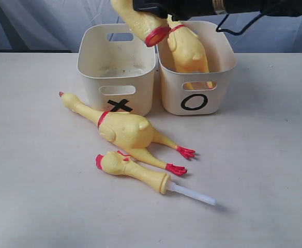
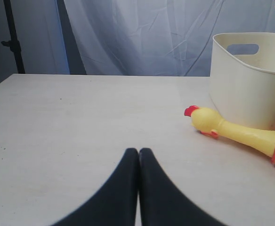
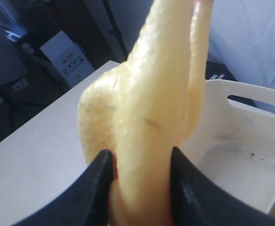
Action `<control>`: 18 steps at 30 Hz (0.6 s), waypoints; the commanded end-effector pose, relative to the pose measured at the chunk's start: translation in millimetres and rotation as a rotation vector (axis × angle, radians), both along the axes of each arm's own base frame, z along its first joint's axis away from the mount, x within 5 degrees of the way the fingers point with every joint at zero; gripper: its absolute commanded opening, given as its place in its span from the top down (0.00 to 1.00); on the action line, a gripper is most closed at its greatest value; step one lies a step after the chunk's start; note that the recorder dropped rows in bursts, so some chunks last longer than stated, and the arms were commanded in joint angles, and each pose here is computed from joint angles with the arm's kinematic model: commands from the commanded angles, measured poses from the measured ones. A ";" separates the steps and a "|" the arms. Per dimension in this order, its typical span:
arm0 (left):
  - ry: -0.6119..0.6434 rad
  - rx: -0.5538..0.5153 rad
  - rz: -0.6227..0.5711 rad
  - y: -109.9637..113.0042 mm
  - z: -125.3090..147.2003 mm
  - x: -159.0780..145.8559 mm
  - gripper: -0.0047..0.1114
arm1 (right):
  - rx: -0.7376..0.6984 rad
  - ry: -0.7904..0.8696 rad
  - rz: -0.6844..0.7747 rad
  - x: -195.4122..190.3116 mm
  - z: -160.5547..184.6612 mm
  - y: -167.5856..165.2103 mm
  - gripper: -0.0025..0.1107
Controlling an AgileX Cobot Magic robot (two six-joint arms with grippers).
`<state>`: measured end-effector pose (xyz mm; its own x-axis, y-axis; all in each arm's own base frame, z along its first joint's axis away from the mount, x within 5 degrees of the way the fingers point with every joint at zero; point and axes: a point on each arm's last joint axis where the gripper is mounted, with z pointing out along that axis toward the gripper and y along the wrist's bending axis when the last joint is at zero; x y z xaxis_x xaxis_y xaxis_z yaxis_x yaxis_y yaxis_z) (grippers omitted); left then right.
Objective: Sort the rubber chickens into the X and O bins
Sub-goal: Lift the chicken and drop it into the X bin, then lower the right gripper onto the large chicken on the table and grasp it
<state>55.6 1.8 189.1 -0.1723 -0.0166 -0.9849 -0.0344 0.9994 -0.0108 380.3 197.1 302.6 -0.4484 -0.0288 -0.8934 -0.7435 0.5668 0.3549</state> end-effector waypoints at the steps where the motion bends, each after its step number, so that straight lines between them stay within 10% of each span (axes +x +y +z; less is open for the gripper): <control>1: -0.021 -0.003 -0.003 -0.2 2.3 -0.2 0.96 | 0.037 0.002 0.061 28.3 -13.9 16.1 0.99; 5: -0.021 -0.003 -0.003 -0.2 2.3 -0.2 0.96 | 0.045 -0.005 0.077 52.7 -28.8 26.3 0.86; 8: -0.021 -0.003 -0.003 -0.2 2.3 -0.2 0.96 | 0.075 0.020 0.098 59.5 -39.4 31.0 0.36; 18: -0.021 -0.003 -0.003 -0.2 2.3 -0.2 0.96 | 0.067 0.114 0.463 8.0 -0.2 34.3 0.42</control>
<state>55.6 1.8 189.1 -0.1723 -0.0166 -0.9849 -0.0344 0.9994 -0.0108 408.2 231.7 288.2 -0.4964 -0.1001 -0.8623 -0.8509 0.2531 0.4604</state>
